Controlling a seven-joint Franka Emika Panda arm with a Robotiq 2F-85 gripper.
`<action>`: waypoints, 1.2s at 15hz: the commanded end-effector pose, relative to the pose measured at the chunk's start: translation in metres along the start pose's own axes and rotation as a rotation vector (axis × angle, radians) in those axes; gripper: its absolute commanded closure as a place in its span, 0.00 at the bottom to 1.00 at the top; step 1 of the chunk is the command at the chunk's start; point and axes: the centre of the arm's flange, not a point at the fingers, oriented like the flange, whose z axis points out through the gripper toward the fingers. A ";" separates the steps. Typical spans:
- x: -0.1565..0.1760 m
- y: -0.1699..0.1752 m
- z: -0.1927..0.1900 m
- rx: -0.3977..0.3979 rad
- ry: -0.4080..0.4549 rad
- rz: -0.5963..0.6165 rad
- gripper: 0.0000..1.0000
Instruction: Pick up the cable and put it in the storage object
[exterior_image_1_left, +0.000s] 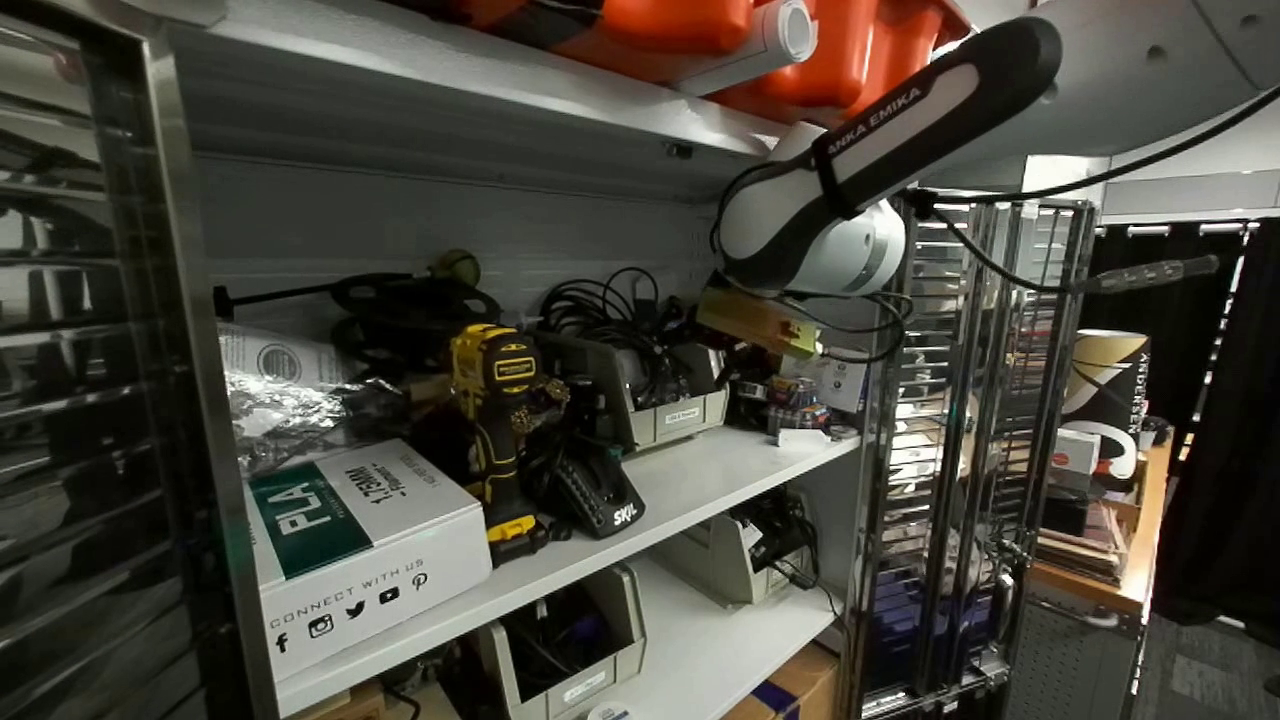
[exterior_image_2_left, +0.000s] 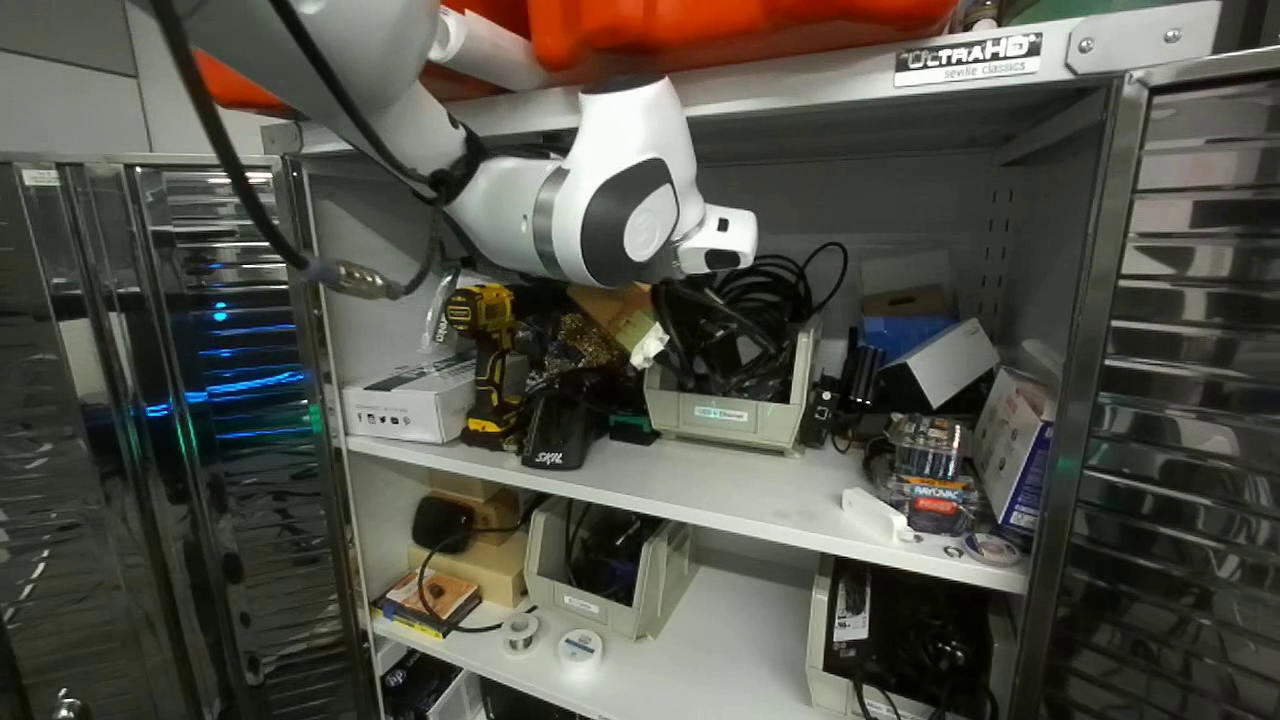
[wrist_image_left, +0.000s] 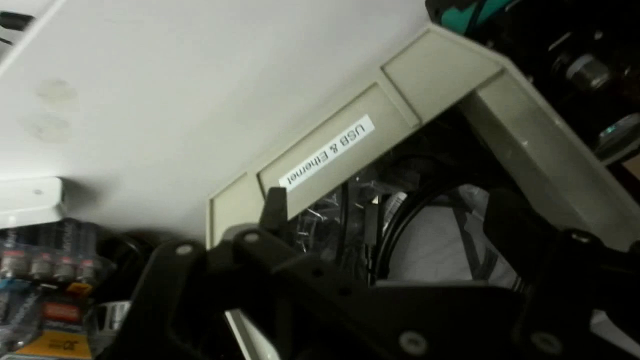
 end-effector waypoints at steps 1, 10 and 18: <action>-0.038 0.010 -0.051 -0.042 -0.118 -0.039 0.00; -0.131 0.044 -0.107 -0.063 -0.519 -0.074 0.00; -0.155 0.072 -0.162 -0.018 -0.807 -0.197 0.00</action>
